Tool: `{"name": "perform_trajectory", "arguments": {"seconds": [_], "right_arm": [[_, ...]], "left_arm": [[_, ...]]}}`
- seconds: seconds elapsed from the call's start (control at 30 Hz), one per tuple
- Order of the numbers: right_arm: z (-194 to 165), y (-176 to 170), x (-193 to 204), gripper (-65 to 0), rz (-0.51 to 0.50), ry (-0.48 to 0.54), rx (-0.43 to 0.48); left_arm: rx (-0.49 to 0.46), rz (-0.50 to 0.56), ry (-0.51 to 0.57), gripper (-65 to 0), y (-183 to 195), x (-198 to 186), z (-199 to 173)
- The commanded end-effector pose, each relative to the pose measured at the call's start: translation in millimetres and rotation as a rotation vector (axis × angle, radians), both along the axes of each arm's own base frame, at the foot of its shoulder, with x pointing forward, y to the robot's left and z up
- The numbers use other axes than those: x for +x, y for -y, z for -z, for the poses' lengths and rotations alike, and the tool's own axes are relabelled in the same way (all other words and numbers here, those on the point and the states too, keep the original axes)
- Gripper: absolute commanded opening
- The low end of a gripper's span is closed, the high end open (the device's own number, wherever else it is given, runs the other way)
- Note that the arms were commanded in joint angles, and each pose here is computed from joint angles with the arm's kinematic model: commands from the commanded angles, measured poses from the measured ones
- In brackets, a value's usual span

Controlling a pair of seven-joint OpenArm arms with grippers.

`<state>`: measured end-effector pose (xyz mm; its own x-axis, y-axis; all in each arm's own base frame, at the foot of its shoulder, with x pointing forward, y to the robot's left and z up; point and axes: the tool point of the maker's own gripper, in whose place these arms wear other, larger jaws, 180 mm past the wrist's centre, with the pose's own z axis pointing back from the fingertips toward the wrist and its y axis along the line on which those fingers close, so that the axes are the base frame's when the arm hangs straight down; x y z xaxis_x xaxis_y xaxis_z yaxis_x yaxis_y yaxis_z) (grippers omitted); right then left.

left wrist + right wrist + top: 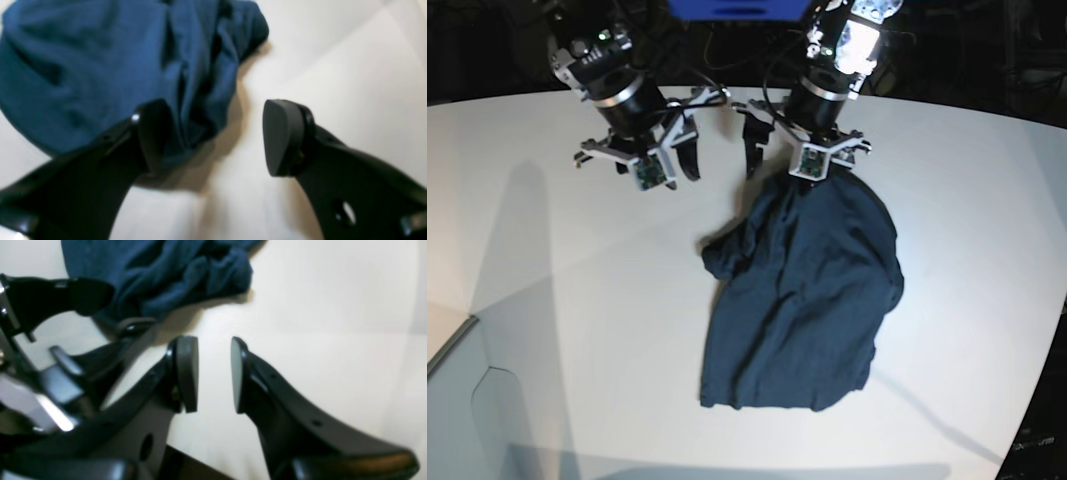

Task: Layout the t-shirt on the table in an organized manner, then fold the t-shirt properly
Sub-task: 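Lower the left gripper onto the crumpled navy t-shirt and pinch it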

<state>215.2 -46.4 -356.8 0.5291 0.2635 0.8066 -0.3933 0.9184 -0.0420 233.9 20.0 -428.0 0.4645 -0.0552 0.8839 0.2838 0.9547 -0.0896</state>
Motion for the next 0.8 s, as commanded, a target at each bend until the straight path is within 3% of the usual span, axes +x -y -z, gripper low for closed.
{"name": "perform_trajectory", "arguments": {"seconds": [0.0, 0.23, 0.47, 0.53, 0.6, 0.67, 0.73, 0.77], "right_arm": [[-8.7, 2.9, 2.3, -48.1, 0.003, 0.035, 0.004], [-3.0, 24.1, -0.2, -48.0, 0.053, 0.018, -0.026], [-2.5, 30.5, 0.4, -48.1, 0.068, 0.017, -0.035], [-2.6, 36.8, 1.8, -48.2, 0.082, 0.020, -0.045], [-3.2, 43.9, 4.1, -48.2, 0.099, 0.024, -0.054], [-4.0, 49.8, 6.1, -48.2, 0.116, 0.029, -0.060], [-4.2, 52.9, 6.8, -48.2, 0.122, 0.030, -0.065], [-4.7, 53.4, 7.5, -48.2, 0.123, 0.032, -0.066]], "left_arm": [[-0.006, -0.012, 0.036, -21.9, -1.3, 6.8, -7.1], [-0.007, -0.024, 0.049, -21.9, -8.0, 3.2, -14.7], [-0.002, -0.065, 0.011, -22.3, -10.3, 22.1, 6.9], [-0.007, -0.065, 0.023, -28.7, -9.0, 24.6, 2.6], [-0.015, -0.074, 0.040, -44.2, -9.4, 27.3, -4.7], [-0.009, -0.077, 0.051, -64.2, -13.1, 28.8, -7.9], [0.015, -0.133, 0.055, -65.0, -34.7, 33.0, -7.3], [0.032, -0.179, 0.056, -61.7, -51.1, 34.1, -7.2]]}}
